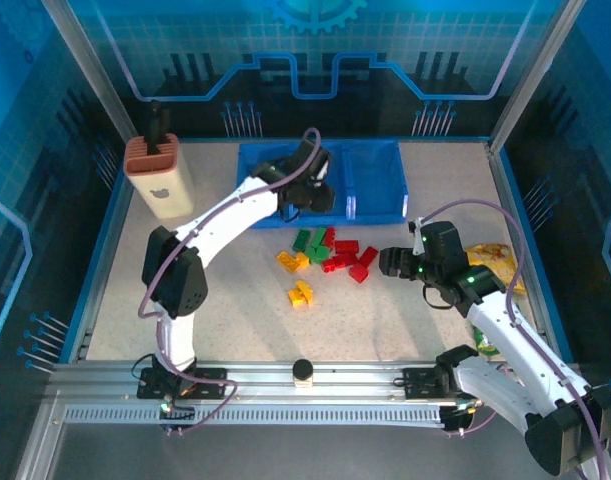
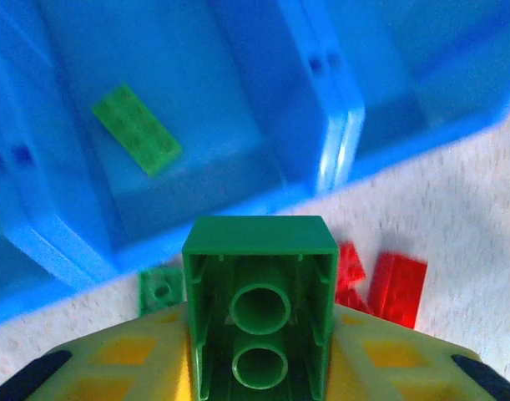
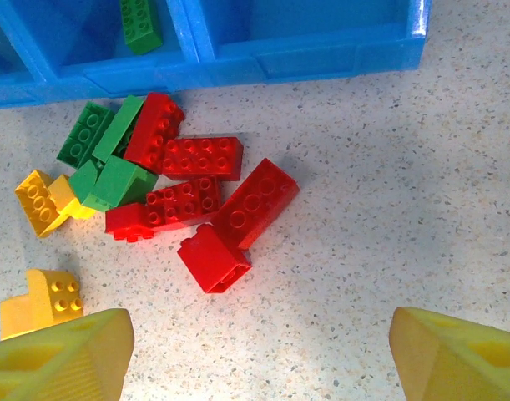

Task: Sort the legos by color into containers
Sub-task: Place the lego in the container, then pick up the lego from the center of the table.

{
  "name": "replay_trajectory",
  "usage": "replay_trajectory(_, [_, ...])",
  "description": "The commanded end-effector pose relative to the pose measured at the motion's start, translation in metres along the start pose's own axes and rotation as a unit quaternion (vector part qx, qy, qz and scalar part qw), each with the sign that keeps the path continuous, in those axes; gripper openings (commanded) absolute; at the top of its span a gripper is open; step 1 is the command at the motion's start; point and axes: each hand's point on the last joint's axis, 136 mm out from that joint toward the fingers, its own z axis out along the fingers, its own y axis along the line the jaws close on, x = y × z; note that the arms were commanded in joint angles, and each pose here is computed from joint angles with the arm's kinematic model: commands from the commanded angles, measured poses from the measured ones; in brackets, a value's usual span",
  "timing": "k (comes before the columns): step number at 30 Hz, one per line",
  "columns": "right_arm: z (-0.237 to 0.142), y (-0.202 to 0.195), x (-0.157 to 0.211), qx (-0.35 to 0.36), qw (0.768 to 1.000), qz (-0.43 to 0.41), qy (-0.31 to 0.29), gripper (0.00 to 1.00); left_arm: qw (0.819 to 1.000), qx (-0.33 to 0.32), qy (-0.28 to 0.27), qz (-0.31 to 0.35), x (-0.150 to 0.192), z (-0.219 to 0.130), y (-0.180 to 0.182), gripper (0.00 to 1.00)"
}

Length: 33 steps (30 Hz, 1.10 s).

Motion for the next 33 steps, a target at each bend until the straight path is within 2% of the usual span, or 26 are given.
replay_trajectory(1, [0.001,-0.002,0.009,-0.007,1.000,0.012,0.014,0.81,0.999,-0.012,0.037,-0.001,0.002,0.026,0.006,0.40])
replay_trajectory(7, [0.005,0.002,0.018,-0.020,0.999,0.008,0.035,0.81,0.998,-0.027,0.045,-0.016,-0.019,0.058,0.022,0.43])
replay_trajectory(14, [0.008,0.003,0.027,-0.028,0.998,0.015,0.045,0.81,0.998,-0.030,0.048,-0.013,-0.025,0.070,0.023,0.45])
replay_trajectory(21, [0.014,0.007,0.030,-0.032,0.998,0.006,0.056,0.81,1.000,0.011,0.017,-0.021,-0.031,0.029,0.007,0.58])
replay_trajectory(25, [0.022,0.013,0.033,-0.037,0.997,-0.006,0.072,0.81,0.999,0.032,-0.016,-0.024,-0.023,-0.008,0.002,0.60])
replay_trajectory(28, [0.030,0.018,0.038,-0.037,0.995,-0.022,0.088,0.81,0.998,0.046,-0.039,-0.032,-0.007,-0.033,0.006,0.62])
replay_trajectory(33, [0.048,0.029,0.047,-0.036,0.991,-0.046,0.119,0.80,0.996,0.054,-0.037,-0.055,0.039,-0.052,0.020,0.63])
